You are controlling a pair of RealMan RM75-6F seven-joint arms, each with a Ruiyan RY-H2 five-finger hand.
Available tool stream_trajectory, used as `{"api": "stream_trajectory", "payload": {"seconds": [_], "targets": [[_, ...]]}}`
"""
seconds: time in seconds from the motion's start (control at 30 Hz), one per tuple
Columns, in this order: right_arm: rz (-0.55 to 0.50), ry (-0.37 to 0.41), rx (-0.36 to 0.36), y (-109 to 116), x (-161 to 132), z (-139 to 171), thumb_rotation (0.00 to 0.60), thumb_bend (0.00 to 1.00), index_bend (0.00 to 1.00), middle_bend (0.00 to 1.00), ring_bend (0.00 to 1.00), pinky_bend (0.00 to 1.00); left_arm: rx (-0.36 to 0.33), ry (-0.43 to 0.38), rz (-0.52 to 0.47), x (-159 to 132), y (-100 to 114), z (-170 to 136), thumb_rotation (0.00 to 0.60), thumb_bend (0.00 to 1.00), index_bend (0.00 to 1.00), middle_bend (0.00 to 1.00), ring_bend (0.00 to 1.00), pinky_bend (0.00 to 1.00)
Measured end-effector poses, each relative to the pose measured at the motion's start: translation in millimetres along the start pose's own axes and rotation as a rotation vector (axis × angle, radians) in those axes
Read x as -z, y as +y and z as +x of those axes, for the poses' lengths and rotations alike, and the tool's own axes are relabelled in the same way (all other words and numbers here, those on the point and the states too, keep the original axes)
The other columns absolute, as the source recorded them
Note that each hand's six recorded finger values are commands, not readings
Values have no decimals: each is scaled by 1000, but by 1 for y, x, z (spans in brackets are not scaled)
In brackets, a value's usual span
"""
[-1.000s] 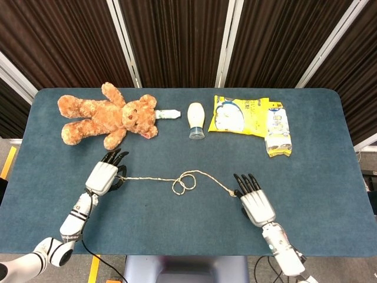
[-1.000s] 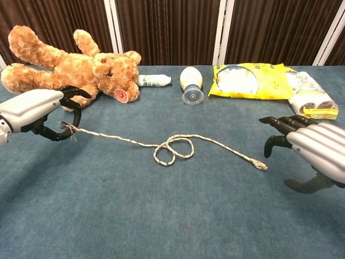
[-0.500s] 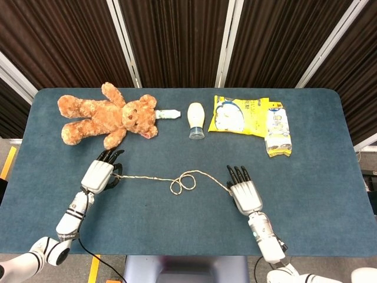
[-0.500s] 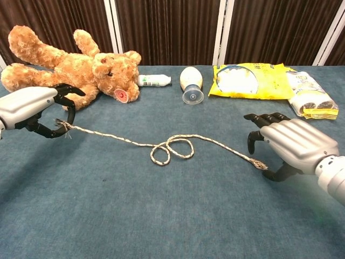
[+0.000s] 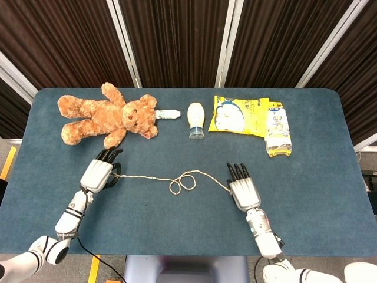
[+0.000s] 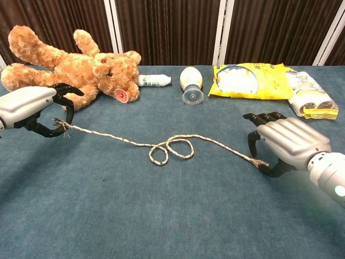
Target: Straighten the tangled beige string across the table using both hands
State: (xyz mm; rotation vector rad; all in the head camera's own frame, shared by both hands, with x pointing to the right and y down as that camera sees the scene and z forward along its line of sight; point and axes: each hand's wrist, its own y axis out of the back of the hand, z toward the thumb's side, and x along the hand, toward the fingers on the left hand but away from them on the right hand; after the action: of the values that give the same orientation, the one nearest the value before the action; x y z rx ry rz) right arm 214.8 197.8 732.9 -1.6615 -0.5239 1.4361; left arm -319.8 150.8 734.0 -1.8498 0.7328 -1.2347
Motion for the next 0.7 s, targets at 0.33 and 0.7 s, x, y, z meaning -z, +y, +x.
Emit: {"api": "stream_trajectory", "payload": {"seconds": [0.33,0.7], "targets": [[10,-1,-19,-3,-4,-4,600,473,661,61,0,0,0,4,2,2,2,0,600,448,607,110,0,147],[22,-18,-29,-4,-2,-8,600,572,747,123,0,0,1,10,5,6,3,0,600,448,607,108,0,146]]}}
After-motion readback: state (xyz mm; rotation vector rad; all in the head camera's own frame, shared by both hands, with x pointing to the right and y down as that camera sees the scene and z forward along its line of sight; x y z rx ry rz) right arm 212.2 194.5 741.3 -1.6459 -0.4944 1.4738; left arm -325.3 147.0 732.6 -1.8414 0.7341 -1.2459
